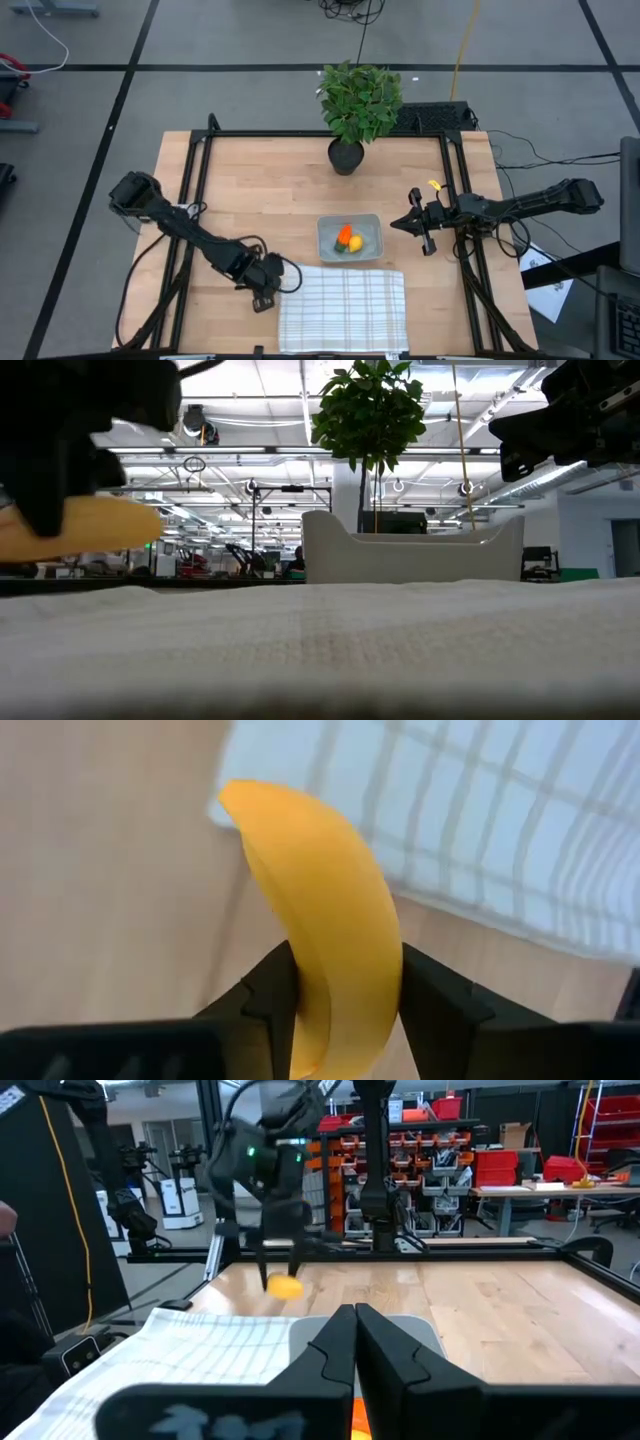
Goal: Pick and placing Produce into tupperware
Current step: Put the banana into the bin
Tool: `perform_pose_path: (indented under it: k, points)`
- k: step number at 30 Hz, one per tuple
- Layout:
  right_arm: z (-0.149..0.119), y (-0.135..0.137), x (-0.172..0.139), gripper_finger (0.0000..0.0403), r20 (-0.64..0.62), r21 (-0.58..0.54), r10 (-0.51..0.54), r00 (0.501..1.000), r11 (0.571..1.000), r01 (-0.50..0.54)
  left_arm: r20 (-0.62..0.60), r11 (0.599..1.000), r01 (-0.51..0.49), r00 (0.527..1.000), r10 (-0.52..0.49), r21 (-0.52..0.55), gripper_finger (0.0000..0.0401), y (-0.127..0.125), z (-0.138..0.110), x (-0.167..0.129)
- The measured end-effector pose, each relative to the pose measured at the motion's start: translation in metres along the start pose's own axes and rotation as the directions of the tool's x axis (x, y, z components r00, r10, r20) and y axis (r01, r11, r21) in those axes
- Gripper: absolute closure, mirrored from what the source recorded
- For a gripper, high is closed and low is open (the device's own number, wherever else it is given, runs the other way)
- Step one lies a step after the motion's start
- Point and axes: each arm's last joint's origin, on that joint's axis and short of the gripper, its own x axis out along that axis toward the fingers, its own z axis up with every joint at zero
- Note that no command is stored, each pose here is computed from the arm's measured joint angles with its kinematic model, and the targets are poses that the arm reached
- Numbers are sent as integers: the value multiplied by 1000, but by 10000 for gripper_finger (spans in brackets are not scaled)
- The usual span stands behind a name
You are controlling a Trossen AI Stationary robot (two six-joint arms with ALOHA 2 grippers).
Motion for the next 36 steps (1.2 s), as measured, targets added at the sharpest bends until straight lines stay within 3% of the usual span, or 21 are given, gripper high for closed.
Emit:
perform_pose_path:
  k: [9, 19, 23, 30, 36]
  points:
    - [-1, 0, 1, 403, -8, 0, -1, 1000, 1000, 1, 150, 993, -95, 985, 83, 73, 263, 26, 18, -35]
    - [-2, 0, 2, 403, -20, 1, -1, 1000, 1000, 1, 339, 960, -245, 922, 188, 135, 263, 64, 48, -65]
    - [-3, 0, 2, 403, -20, 1, -1, 1000, 1000, 1, 437, 938, -277, 884, 163, 210, 263, 72, 62, -77]
    - [-2, 0, 2, 403, -11, -10, -1, 1000, 1000, 1, 549, 888, -257, 836, 6, 382, 263, 76, 74, -101]
    - [2, 0, 2, 403, 27, -59, 2, 1000, 998, 0, 549, 865, -286, 836, 15, 412, 263, 84, 66, -116]
